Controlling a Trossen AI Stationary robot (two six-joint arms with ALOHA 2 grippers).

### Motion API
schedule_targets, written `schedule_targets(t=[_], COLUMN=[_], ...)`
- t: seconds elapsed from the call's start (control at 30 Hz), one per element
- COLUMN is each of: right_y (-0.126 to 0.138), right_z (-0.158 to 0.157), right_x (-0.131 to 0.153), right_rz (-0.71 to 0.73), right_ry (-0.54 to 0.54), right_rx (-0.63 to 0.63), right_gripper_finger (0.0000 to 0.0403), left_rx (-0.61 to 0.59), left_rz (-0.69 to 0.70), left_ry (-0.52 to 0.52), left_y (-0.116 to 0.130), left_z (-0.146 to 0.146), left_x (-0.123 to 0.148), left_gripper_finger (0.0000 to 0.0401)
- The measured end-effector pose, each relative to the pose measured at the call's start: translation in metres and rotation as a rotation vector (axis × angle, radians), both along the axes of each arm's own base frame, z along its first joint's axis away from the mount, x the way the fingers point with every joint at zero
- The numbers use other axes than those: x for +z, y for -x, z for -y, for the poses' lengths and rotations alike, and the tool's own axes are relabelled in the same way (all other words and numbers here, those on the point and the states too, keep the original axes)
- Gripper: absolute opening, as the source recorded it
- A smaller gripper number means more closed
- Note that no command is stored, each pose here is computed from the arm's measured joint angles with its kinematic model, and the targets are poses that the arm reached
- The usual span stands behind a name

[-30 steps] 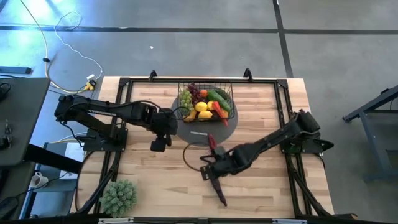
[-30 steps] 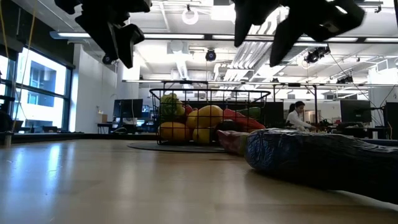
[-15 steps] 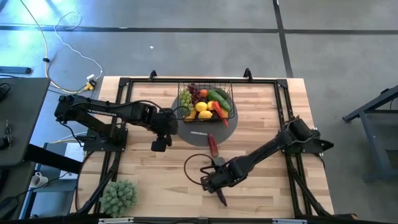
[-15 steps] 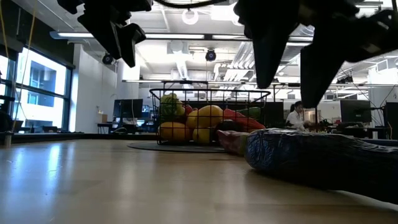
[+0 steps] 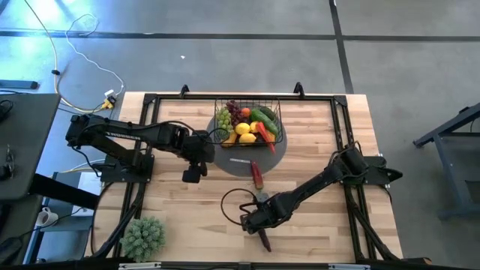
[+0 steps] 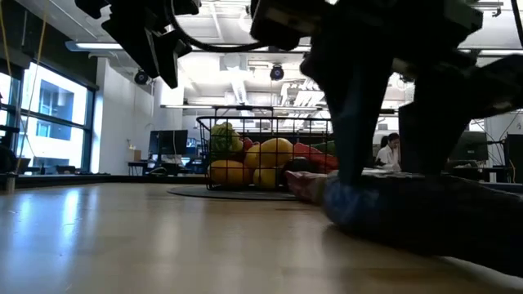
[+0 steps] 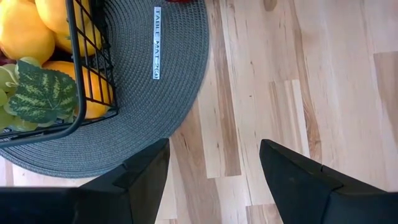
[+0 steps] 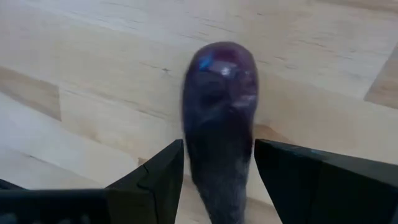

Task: Build produce basket
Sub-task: Put the violet eggplant into the black wire basket

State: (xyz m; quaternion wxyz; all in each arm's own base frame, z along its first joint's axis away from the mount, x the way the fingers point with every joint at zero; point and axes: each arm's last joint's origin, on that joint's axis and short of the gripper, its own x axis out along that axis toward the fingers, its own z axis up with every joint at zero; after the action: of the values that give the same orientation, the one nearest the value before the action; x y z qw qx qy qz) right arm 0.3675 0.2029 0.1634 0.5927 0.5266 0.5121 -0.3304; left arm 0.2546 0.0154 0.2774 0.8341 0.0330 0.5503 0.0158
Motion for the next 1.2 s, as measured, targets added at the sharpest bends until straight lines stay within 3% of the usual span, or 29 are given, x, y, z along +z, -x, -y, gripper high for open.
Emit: schedule_targets(t=[0.27, 0.47, 0.87, 1.2], right_y=[-0.004, -0.006, -0.018, -0.043], right_z=[-0.002, 0.001, 0.003, 0.028], right_x=[-0.015, -0.014, 0.003, 0.038], right_rz=[-0.028, -0.019, 0.089, 0.199], right_ry=[-0.025, -0.025, 0.030, 0.183], right_rx=[-0.009, -0.012, -0.014, 0.038], right_gripper_finger=[0.0175, 0.0097, 0.0097, 0.0097], left_rx=[-0.029, -0.029, -0.026, -0.061], left_rz=[-0.001, 0.001, -0.008, -0.002], left_ry=[-0.013, -0.025, -0.105, -0.032], left_y=[0.000, 0.000, 0.000, 0.000], left_z=[0.000, -0.001, -0.003, -0.001], left_x=[0.000, 0.000, 0.000, 0.001], left_gripper_finger=[0.0241, 0.0241, 0.0241, 0.0241])
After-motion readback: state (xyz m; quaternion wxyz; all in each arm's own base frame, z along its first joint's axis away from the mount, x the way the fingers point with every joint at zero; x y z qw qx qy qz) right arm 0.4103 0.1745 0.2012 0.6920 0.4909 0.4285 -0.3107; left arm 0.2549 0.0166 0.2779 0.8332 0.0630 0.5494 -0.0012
